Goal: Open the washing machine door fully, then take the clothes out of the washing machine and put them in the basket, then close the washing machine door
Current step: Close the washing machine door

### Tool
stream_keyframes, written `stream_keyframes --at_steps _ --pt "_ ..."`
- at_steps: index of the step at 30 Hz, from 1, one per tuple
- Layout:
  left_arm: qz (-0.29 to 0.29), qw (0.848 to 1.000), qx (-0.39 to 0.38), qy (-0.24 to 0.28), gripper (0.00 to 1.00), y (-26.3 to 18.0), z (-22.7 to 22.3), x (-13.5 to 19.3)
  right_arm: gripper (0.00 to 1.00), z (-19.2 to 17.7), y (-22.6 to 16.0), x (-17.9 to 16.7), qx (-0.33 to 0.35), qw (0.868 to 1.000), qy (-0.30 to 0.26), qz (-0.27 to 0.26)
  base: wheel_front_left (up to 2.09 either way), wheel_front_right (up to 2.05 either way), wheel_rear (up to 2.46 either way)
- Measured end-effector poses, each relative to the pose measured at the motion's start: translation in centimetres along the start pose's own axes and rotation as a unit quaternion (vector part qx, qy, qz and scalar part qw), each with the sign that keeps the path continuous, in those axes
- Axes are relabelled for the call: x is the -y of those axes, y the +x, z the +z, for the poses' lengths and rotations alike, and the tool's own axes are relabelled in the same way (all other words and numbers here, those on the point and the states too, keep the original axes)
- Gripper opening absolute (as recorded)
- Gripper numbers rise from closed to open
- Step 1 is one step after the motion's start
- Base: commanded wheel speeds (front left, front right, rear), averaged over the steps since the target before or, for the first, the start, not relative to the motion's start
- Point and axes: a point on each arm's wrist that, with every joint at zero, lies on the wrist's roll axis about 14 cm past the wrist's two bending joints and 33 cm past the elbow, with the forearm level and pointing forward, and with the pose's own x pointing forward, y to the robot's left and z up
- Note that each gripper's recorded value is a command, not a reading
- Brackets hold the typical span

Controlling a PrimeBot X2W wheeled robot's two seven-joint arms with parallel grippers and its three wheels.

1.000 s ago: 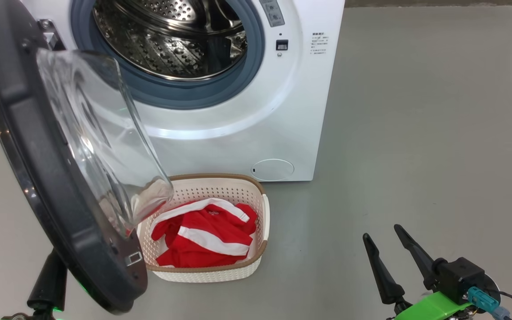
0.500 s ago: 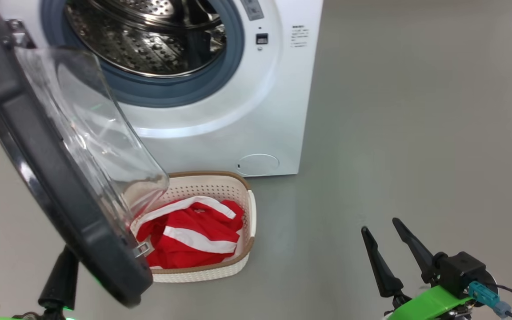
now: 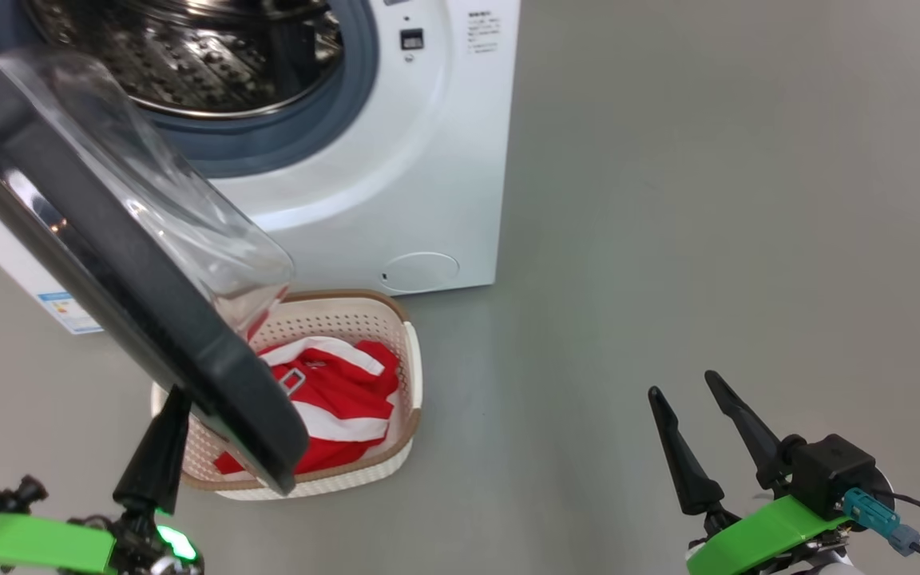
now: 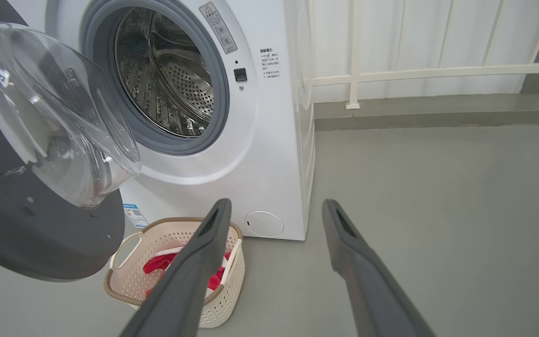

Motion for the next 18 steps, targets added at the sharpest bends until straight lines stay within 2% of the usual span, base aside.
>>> stream_keyframes --at_steps 18 --pt "-0.016 0.996 -0.092 -0.012 0.00 7.6 -4.6 -0.2 1.00 0.2 -0.2 2.9 0.004 0.999 -0.005 -0.045 0.00 0.00 0.00"
